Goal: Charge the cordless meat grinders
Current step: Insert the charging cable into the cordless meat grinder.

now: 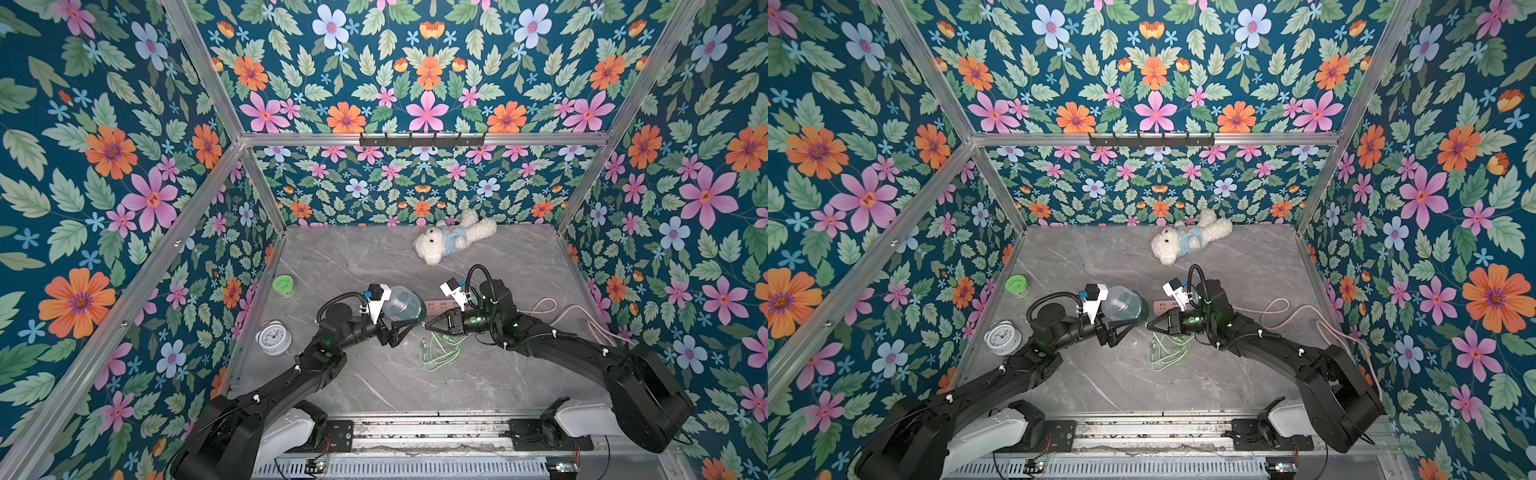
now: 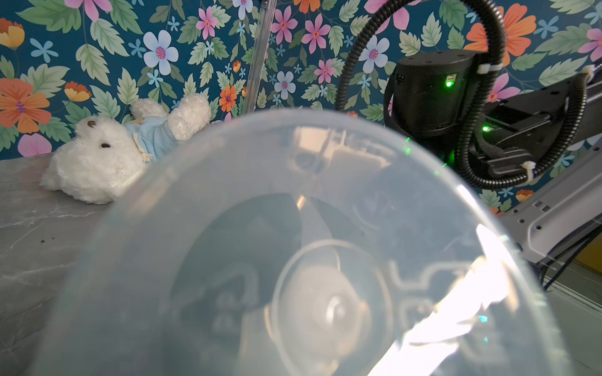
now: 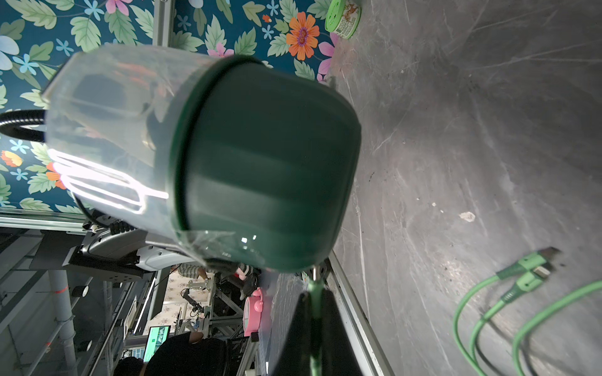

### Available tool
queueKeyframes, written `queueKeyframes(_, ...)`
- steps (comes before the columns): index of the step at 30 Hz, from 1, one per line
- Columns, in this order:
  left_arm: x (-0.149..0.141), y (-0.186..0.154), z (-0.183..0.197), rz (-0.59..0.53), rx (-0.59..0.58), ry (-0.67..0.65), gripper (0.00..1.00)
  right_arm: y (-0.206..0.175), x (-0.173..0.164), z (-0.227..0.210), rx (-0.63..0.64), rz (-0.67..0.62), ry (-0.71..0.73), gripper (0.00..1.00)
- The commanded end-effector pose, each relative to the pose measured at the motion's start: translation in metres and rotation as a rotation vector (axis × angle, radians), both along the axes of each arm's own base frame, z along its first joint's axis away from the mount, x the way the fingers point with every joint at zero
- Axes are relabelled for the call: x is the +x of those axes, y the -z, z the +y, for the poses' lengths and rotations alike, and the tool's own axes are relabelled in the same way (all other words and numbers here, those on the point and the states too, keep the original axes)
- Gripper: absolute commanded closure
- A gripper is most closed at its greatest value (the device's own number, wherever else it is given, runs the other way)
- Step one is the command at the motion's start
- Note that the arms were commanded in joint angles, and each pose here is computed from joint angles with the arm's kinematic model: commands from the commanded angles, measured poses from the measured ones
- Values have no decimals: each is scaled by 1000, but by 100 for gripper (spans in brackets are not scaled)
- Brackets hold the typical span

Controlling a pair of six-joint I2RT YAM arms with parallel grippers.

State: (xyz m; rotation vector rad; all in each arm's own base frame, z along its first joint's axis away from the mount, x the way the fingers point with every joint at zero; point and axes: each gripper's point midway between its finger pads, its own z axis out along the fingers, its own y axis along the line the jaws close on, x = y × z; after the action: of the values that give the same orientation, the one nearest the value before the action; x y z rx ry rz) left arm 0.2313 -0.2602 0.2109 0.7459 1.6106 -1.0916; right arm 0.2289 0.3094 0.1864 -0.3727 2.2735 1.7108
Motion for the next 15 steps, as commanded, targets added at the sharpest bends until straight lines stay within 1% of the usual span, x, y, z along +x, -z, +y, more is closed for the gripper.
queueKeyframes(1, -41, 1, -15, 33, -4, 234, 39, -23, 36, 1, 40, -134, 129, 100)
queueKeyframes(7, -43, 2, -18, 36, 0, 252, 40, -20, 36, 6, 41, -128, 104, 100)
queueKeyframes(11, -44, 6, -20, 58, 10, 274, 40, -18, 35, 6, 14, -153, 91, 100)
queueKeyframes(15, -42, 5, -21, 59, 17, 267, 40, -19, 31, 9, 18, -195, 67, 100)
